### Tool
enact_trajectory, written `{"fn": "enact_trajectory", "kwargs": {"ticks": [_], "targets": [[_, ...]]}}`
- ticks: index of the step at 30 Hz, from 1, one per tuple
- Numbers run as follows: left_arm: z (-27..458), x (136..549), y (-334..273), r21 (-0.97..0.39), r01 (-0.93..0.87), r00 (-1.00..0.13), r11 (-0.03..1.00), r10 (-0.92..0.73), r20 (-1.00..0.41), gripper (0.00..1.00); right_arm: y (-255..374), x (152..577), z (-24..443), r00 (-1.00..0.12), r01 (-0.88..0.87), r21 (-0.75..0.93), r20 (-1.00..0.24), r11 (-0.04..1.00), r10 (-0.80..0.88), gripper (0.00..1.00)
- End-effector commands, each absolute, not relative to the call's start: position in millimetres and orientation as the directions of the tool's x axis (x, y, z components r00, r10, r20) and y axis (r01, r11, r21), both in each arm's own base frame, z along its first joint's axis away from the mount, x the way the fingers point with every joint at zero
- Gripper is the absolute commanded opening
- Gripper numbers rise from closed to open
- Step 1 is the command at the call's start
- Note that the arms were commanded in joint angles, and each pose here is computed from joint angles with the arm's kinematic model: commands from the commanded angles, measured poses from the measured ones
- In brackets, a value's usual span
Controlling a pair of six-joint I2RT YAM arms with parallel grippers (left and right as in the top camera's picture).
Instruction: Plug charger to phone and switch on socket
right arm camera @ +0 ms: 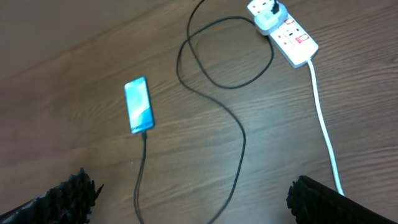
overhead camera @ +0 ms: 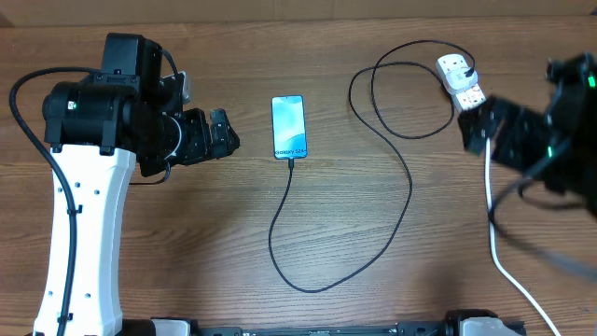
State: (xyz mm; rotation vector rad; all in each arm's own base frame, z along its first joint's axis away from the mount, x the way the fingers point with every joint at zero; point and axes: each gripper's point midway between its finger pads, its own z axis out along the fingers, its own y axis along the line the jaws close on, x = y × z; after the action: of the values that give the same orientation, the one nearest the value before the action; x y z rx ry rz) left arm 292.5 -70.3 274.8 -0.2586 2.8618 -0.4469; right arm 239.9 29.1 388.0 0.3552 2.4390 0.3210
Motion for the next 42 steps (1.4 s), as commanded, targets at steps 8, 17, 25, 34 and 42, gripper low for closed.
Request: {"fn": "enact_trajectory", "kwargs": {"ticks": [8, 17, 25, 34, 42], "targets": [[275.3, 292.3, -70.0, -0.315, -0.138, -0.957, 0.939, -0.209, -0.203, 1.0, 28.7, 182.6, 412.3, -0.674, 0.116, 0.327, -0.668, 0.938, 0.316, 1.0], [275.3, 292.3, -70.0, -0.315, -0.138, -0.957, 0.939, -0.209, -0.203, 1.0, 25.9, 140.3, 399.1, -0.644, 0.093, 0.329, -0.7, 0.94, 0.309, 1.0], [275.3, 292.3, -70.0, -0.315, -0.138, -0.957, 0.939, -0.209, -0.203, 1.0, 28.6, 122.1, 377.9, -0.664, 0.083, 0.339, -0.682, 0.937, 0.306, 1.0], [275.3, 292.4, -69.9, -0.315, -0.138, -0.957, 0.939, -0.209, -0.203, 1.0, 37.6, 97.3, 382.0, -0.629, 0.007, 0.378, -0.718, 0.926, 0.298, 1.0], [275.3, 292.4, -69.9, -0.315, -0.138, -0.957, 0.939, -0.209, -0.203, 1.0, 48.6, 84.9, 385.0, -0.628, -0.056, 0.418, -0.72, 0.907, 0.294, 1.0]]}}
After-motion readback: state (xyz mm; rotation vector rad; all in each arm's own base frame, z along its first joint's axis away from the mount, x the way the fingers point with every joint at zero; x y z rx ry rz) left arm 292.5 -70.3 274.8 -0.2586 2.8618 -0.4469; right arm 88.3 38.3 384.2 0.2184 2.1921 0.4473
